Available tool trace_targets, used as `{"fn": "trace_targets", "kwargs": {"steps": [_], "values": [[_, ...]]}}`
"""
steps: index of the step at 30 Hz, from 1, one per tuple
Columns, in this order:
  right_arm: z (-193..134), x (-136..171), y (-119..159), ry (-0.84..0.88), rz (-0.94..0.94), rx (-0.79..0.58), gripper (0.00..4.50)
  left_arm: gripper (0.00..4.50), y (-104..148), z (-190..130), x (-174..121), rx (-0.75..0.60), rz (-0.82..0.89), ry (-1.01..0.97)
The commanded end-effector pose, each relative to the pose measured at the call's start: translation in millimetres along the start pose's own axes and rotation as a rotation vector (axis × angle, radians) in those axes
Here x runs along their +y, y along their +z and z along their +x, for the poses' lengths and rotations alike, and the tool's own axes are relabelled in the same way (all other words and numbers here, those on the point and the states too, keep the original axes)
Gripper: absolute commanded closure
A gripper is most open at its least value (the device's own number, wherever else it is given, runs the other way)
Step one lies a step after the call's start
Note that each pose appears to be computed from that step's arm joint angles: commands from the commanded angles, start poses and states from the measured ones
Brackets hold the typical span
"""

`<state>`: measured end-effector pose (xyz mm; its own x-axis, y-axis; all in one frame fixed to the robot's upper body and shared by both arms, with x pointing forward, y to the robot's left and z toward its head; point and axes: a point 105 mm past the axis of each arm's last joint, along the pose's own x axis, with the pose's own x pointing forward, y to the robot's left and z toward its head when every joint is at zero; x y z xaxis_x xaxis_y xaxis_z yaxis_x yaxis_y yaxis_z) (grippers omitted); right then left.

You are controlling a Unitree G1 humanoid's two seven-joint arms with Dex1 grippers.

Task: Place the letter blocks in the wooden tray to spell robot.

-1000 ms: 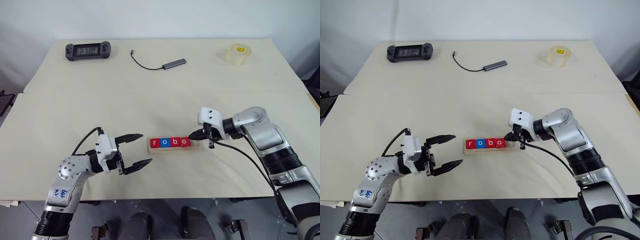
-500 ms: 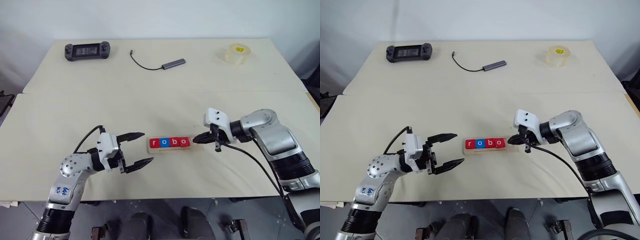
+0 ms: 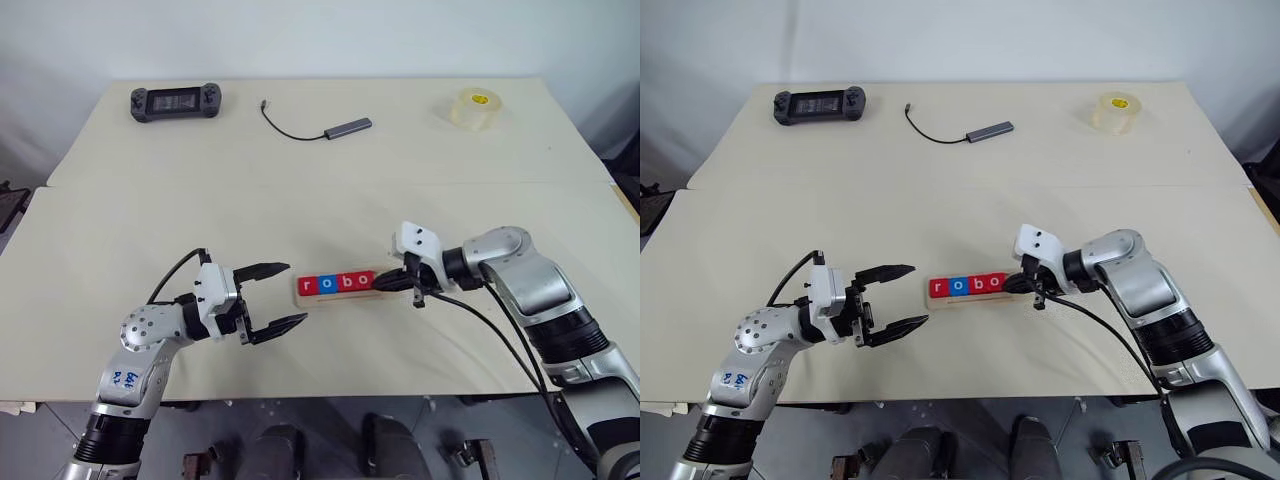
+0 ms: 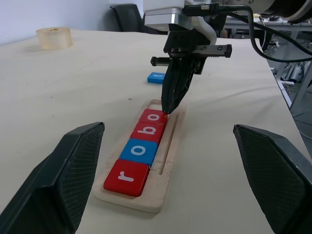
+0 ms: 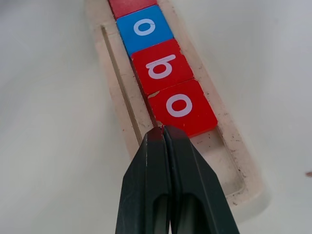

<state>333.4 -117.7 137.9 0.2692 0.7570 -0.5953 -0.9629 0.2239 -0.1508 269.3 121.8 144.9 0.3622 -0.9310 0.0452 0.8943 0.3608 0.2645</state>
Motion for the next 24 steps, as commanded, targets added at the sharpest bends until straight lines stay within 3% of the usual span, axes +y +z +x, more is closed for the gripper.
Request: {"fn": "trace_targets", "kwargs": {"steps": [1,5,8,11,13,19,24], "values": [[-24,4,9,-0.018,-0.033,-0.079,4.46,0.0,4,0,-2,-0.011,0.018,-0.007],[-56,13,7,-0.071,-0.041,-0.182,4.46,0.0,1,-6,-3,0.0,0.009,-0.003],[-81,6,-10,-0.271,-0.051,-0.233,3.89,0.0,-1,-10,0,0.009,0.003,0.012],[-110,2,-36,-0.527,0.019,-0.324,2.92,0.0,-3,-14,5,0.014,0.0,0.033],[-127,7,-66,-0.697,0.065,-0.313,2.19,0.0,-5,-14,8,0.013,-0.002,0.046],[-145,37,-128,-0.976,0.173,-0.31,0.09,0.0,-4,-10,14,0.001,-0.006,0.058],[-144,40,-136,-1.061,0.213,-0.357,0.04,0.0,-3,-10,19,0.004,0.0,0.048]]}}
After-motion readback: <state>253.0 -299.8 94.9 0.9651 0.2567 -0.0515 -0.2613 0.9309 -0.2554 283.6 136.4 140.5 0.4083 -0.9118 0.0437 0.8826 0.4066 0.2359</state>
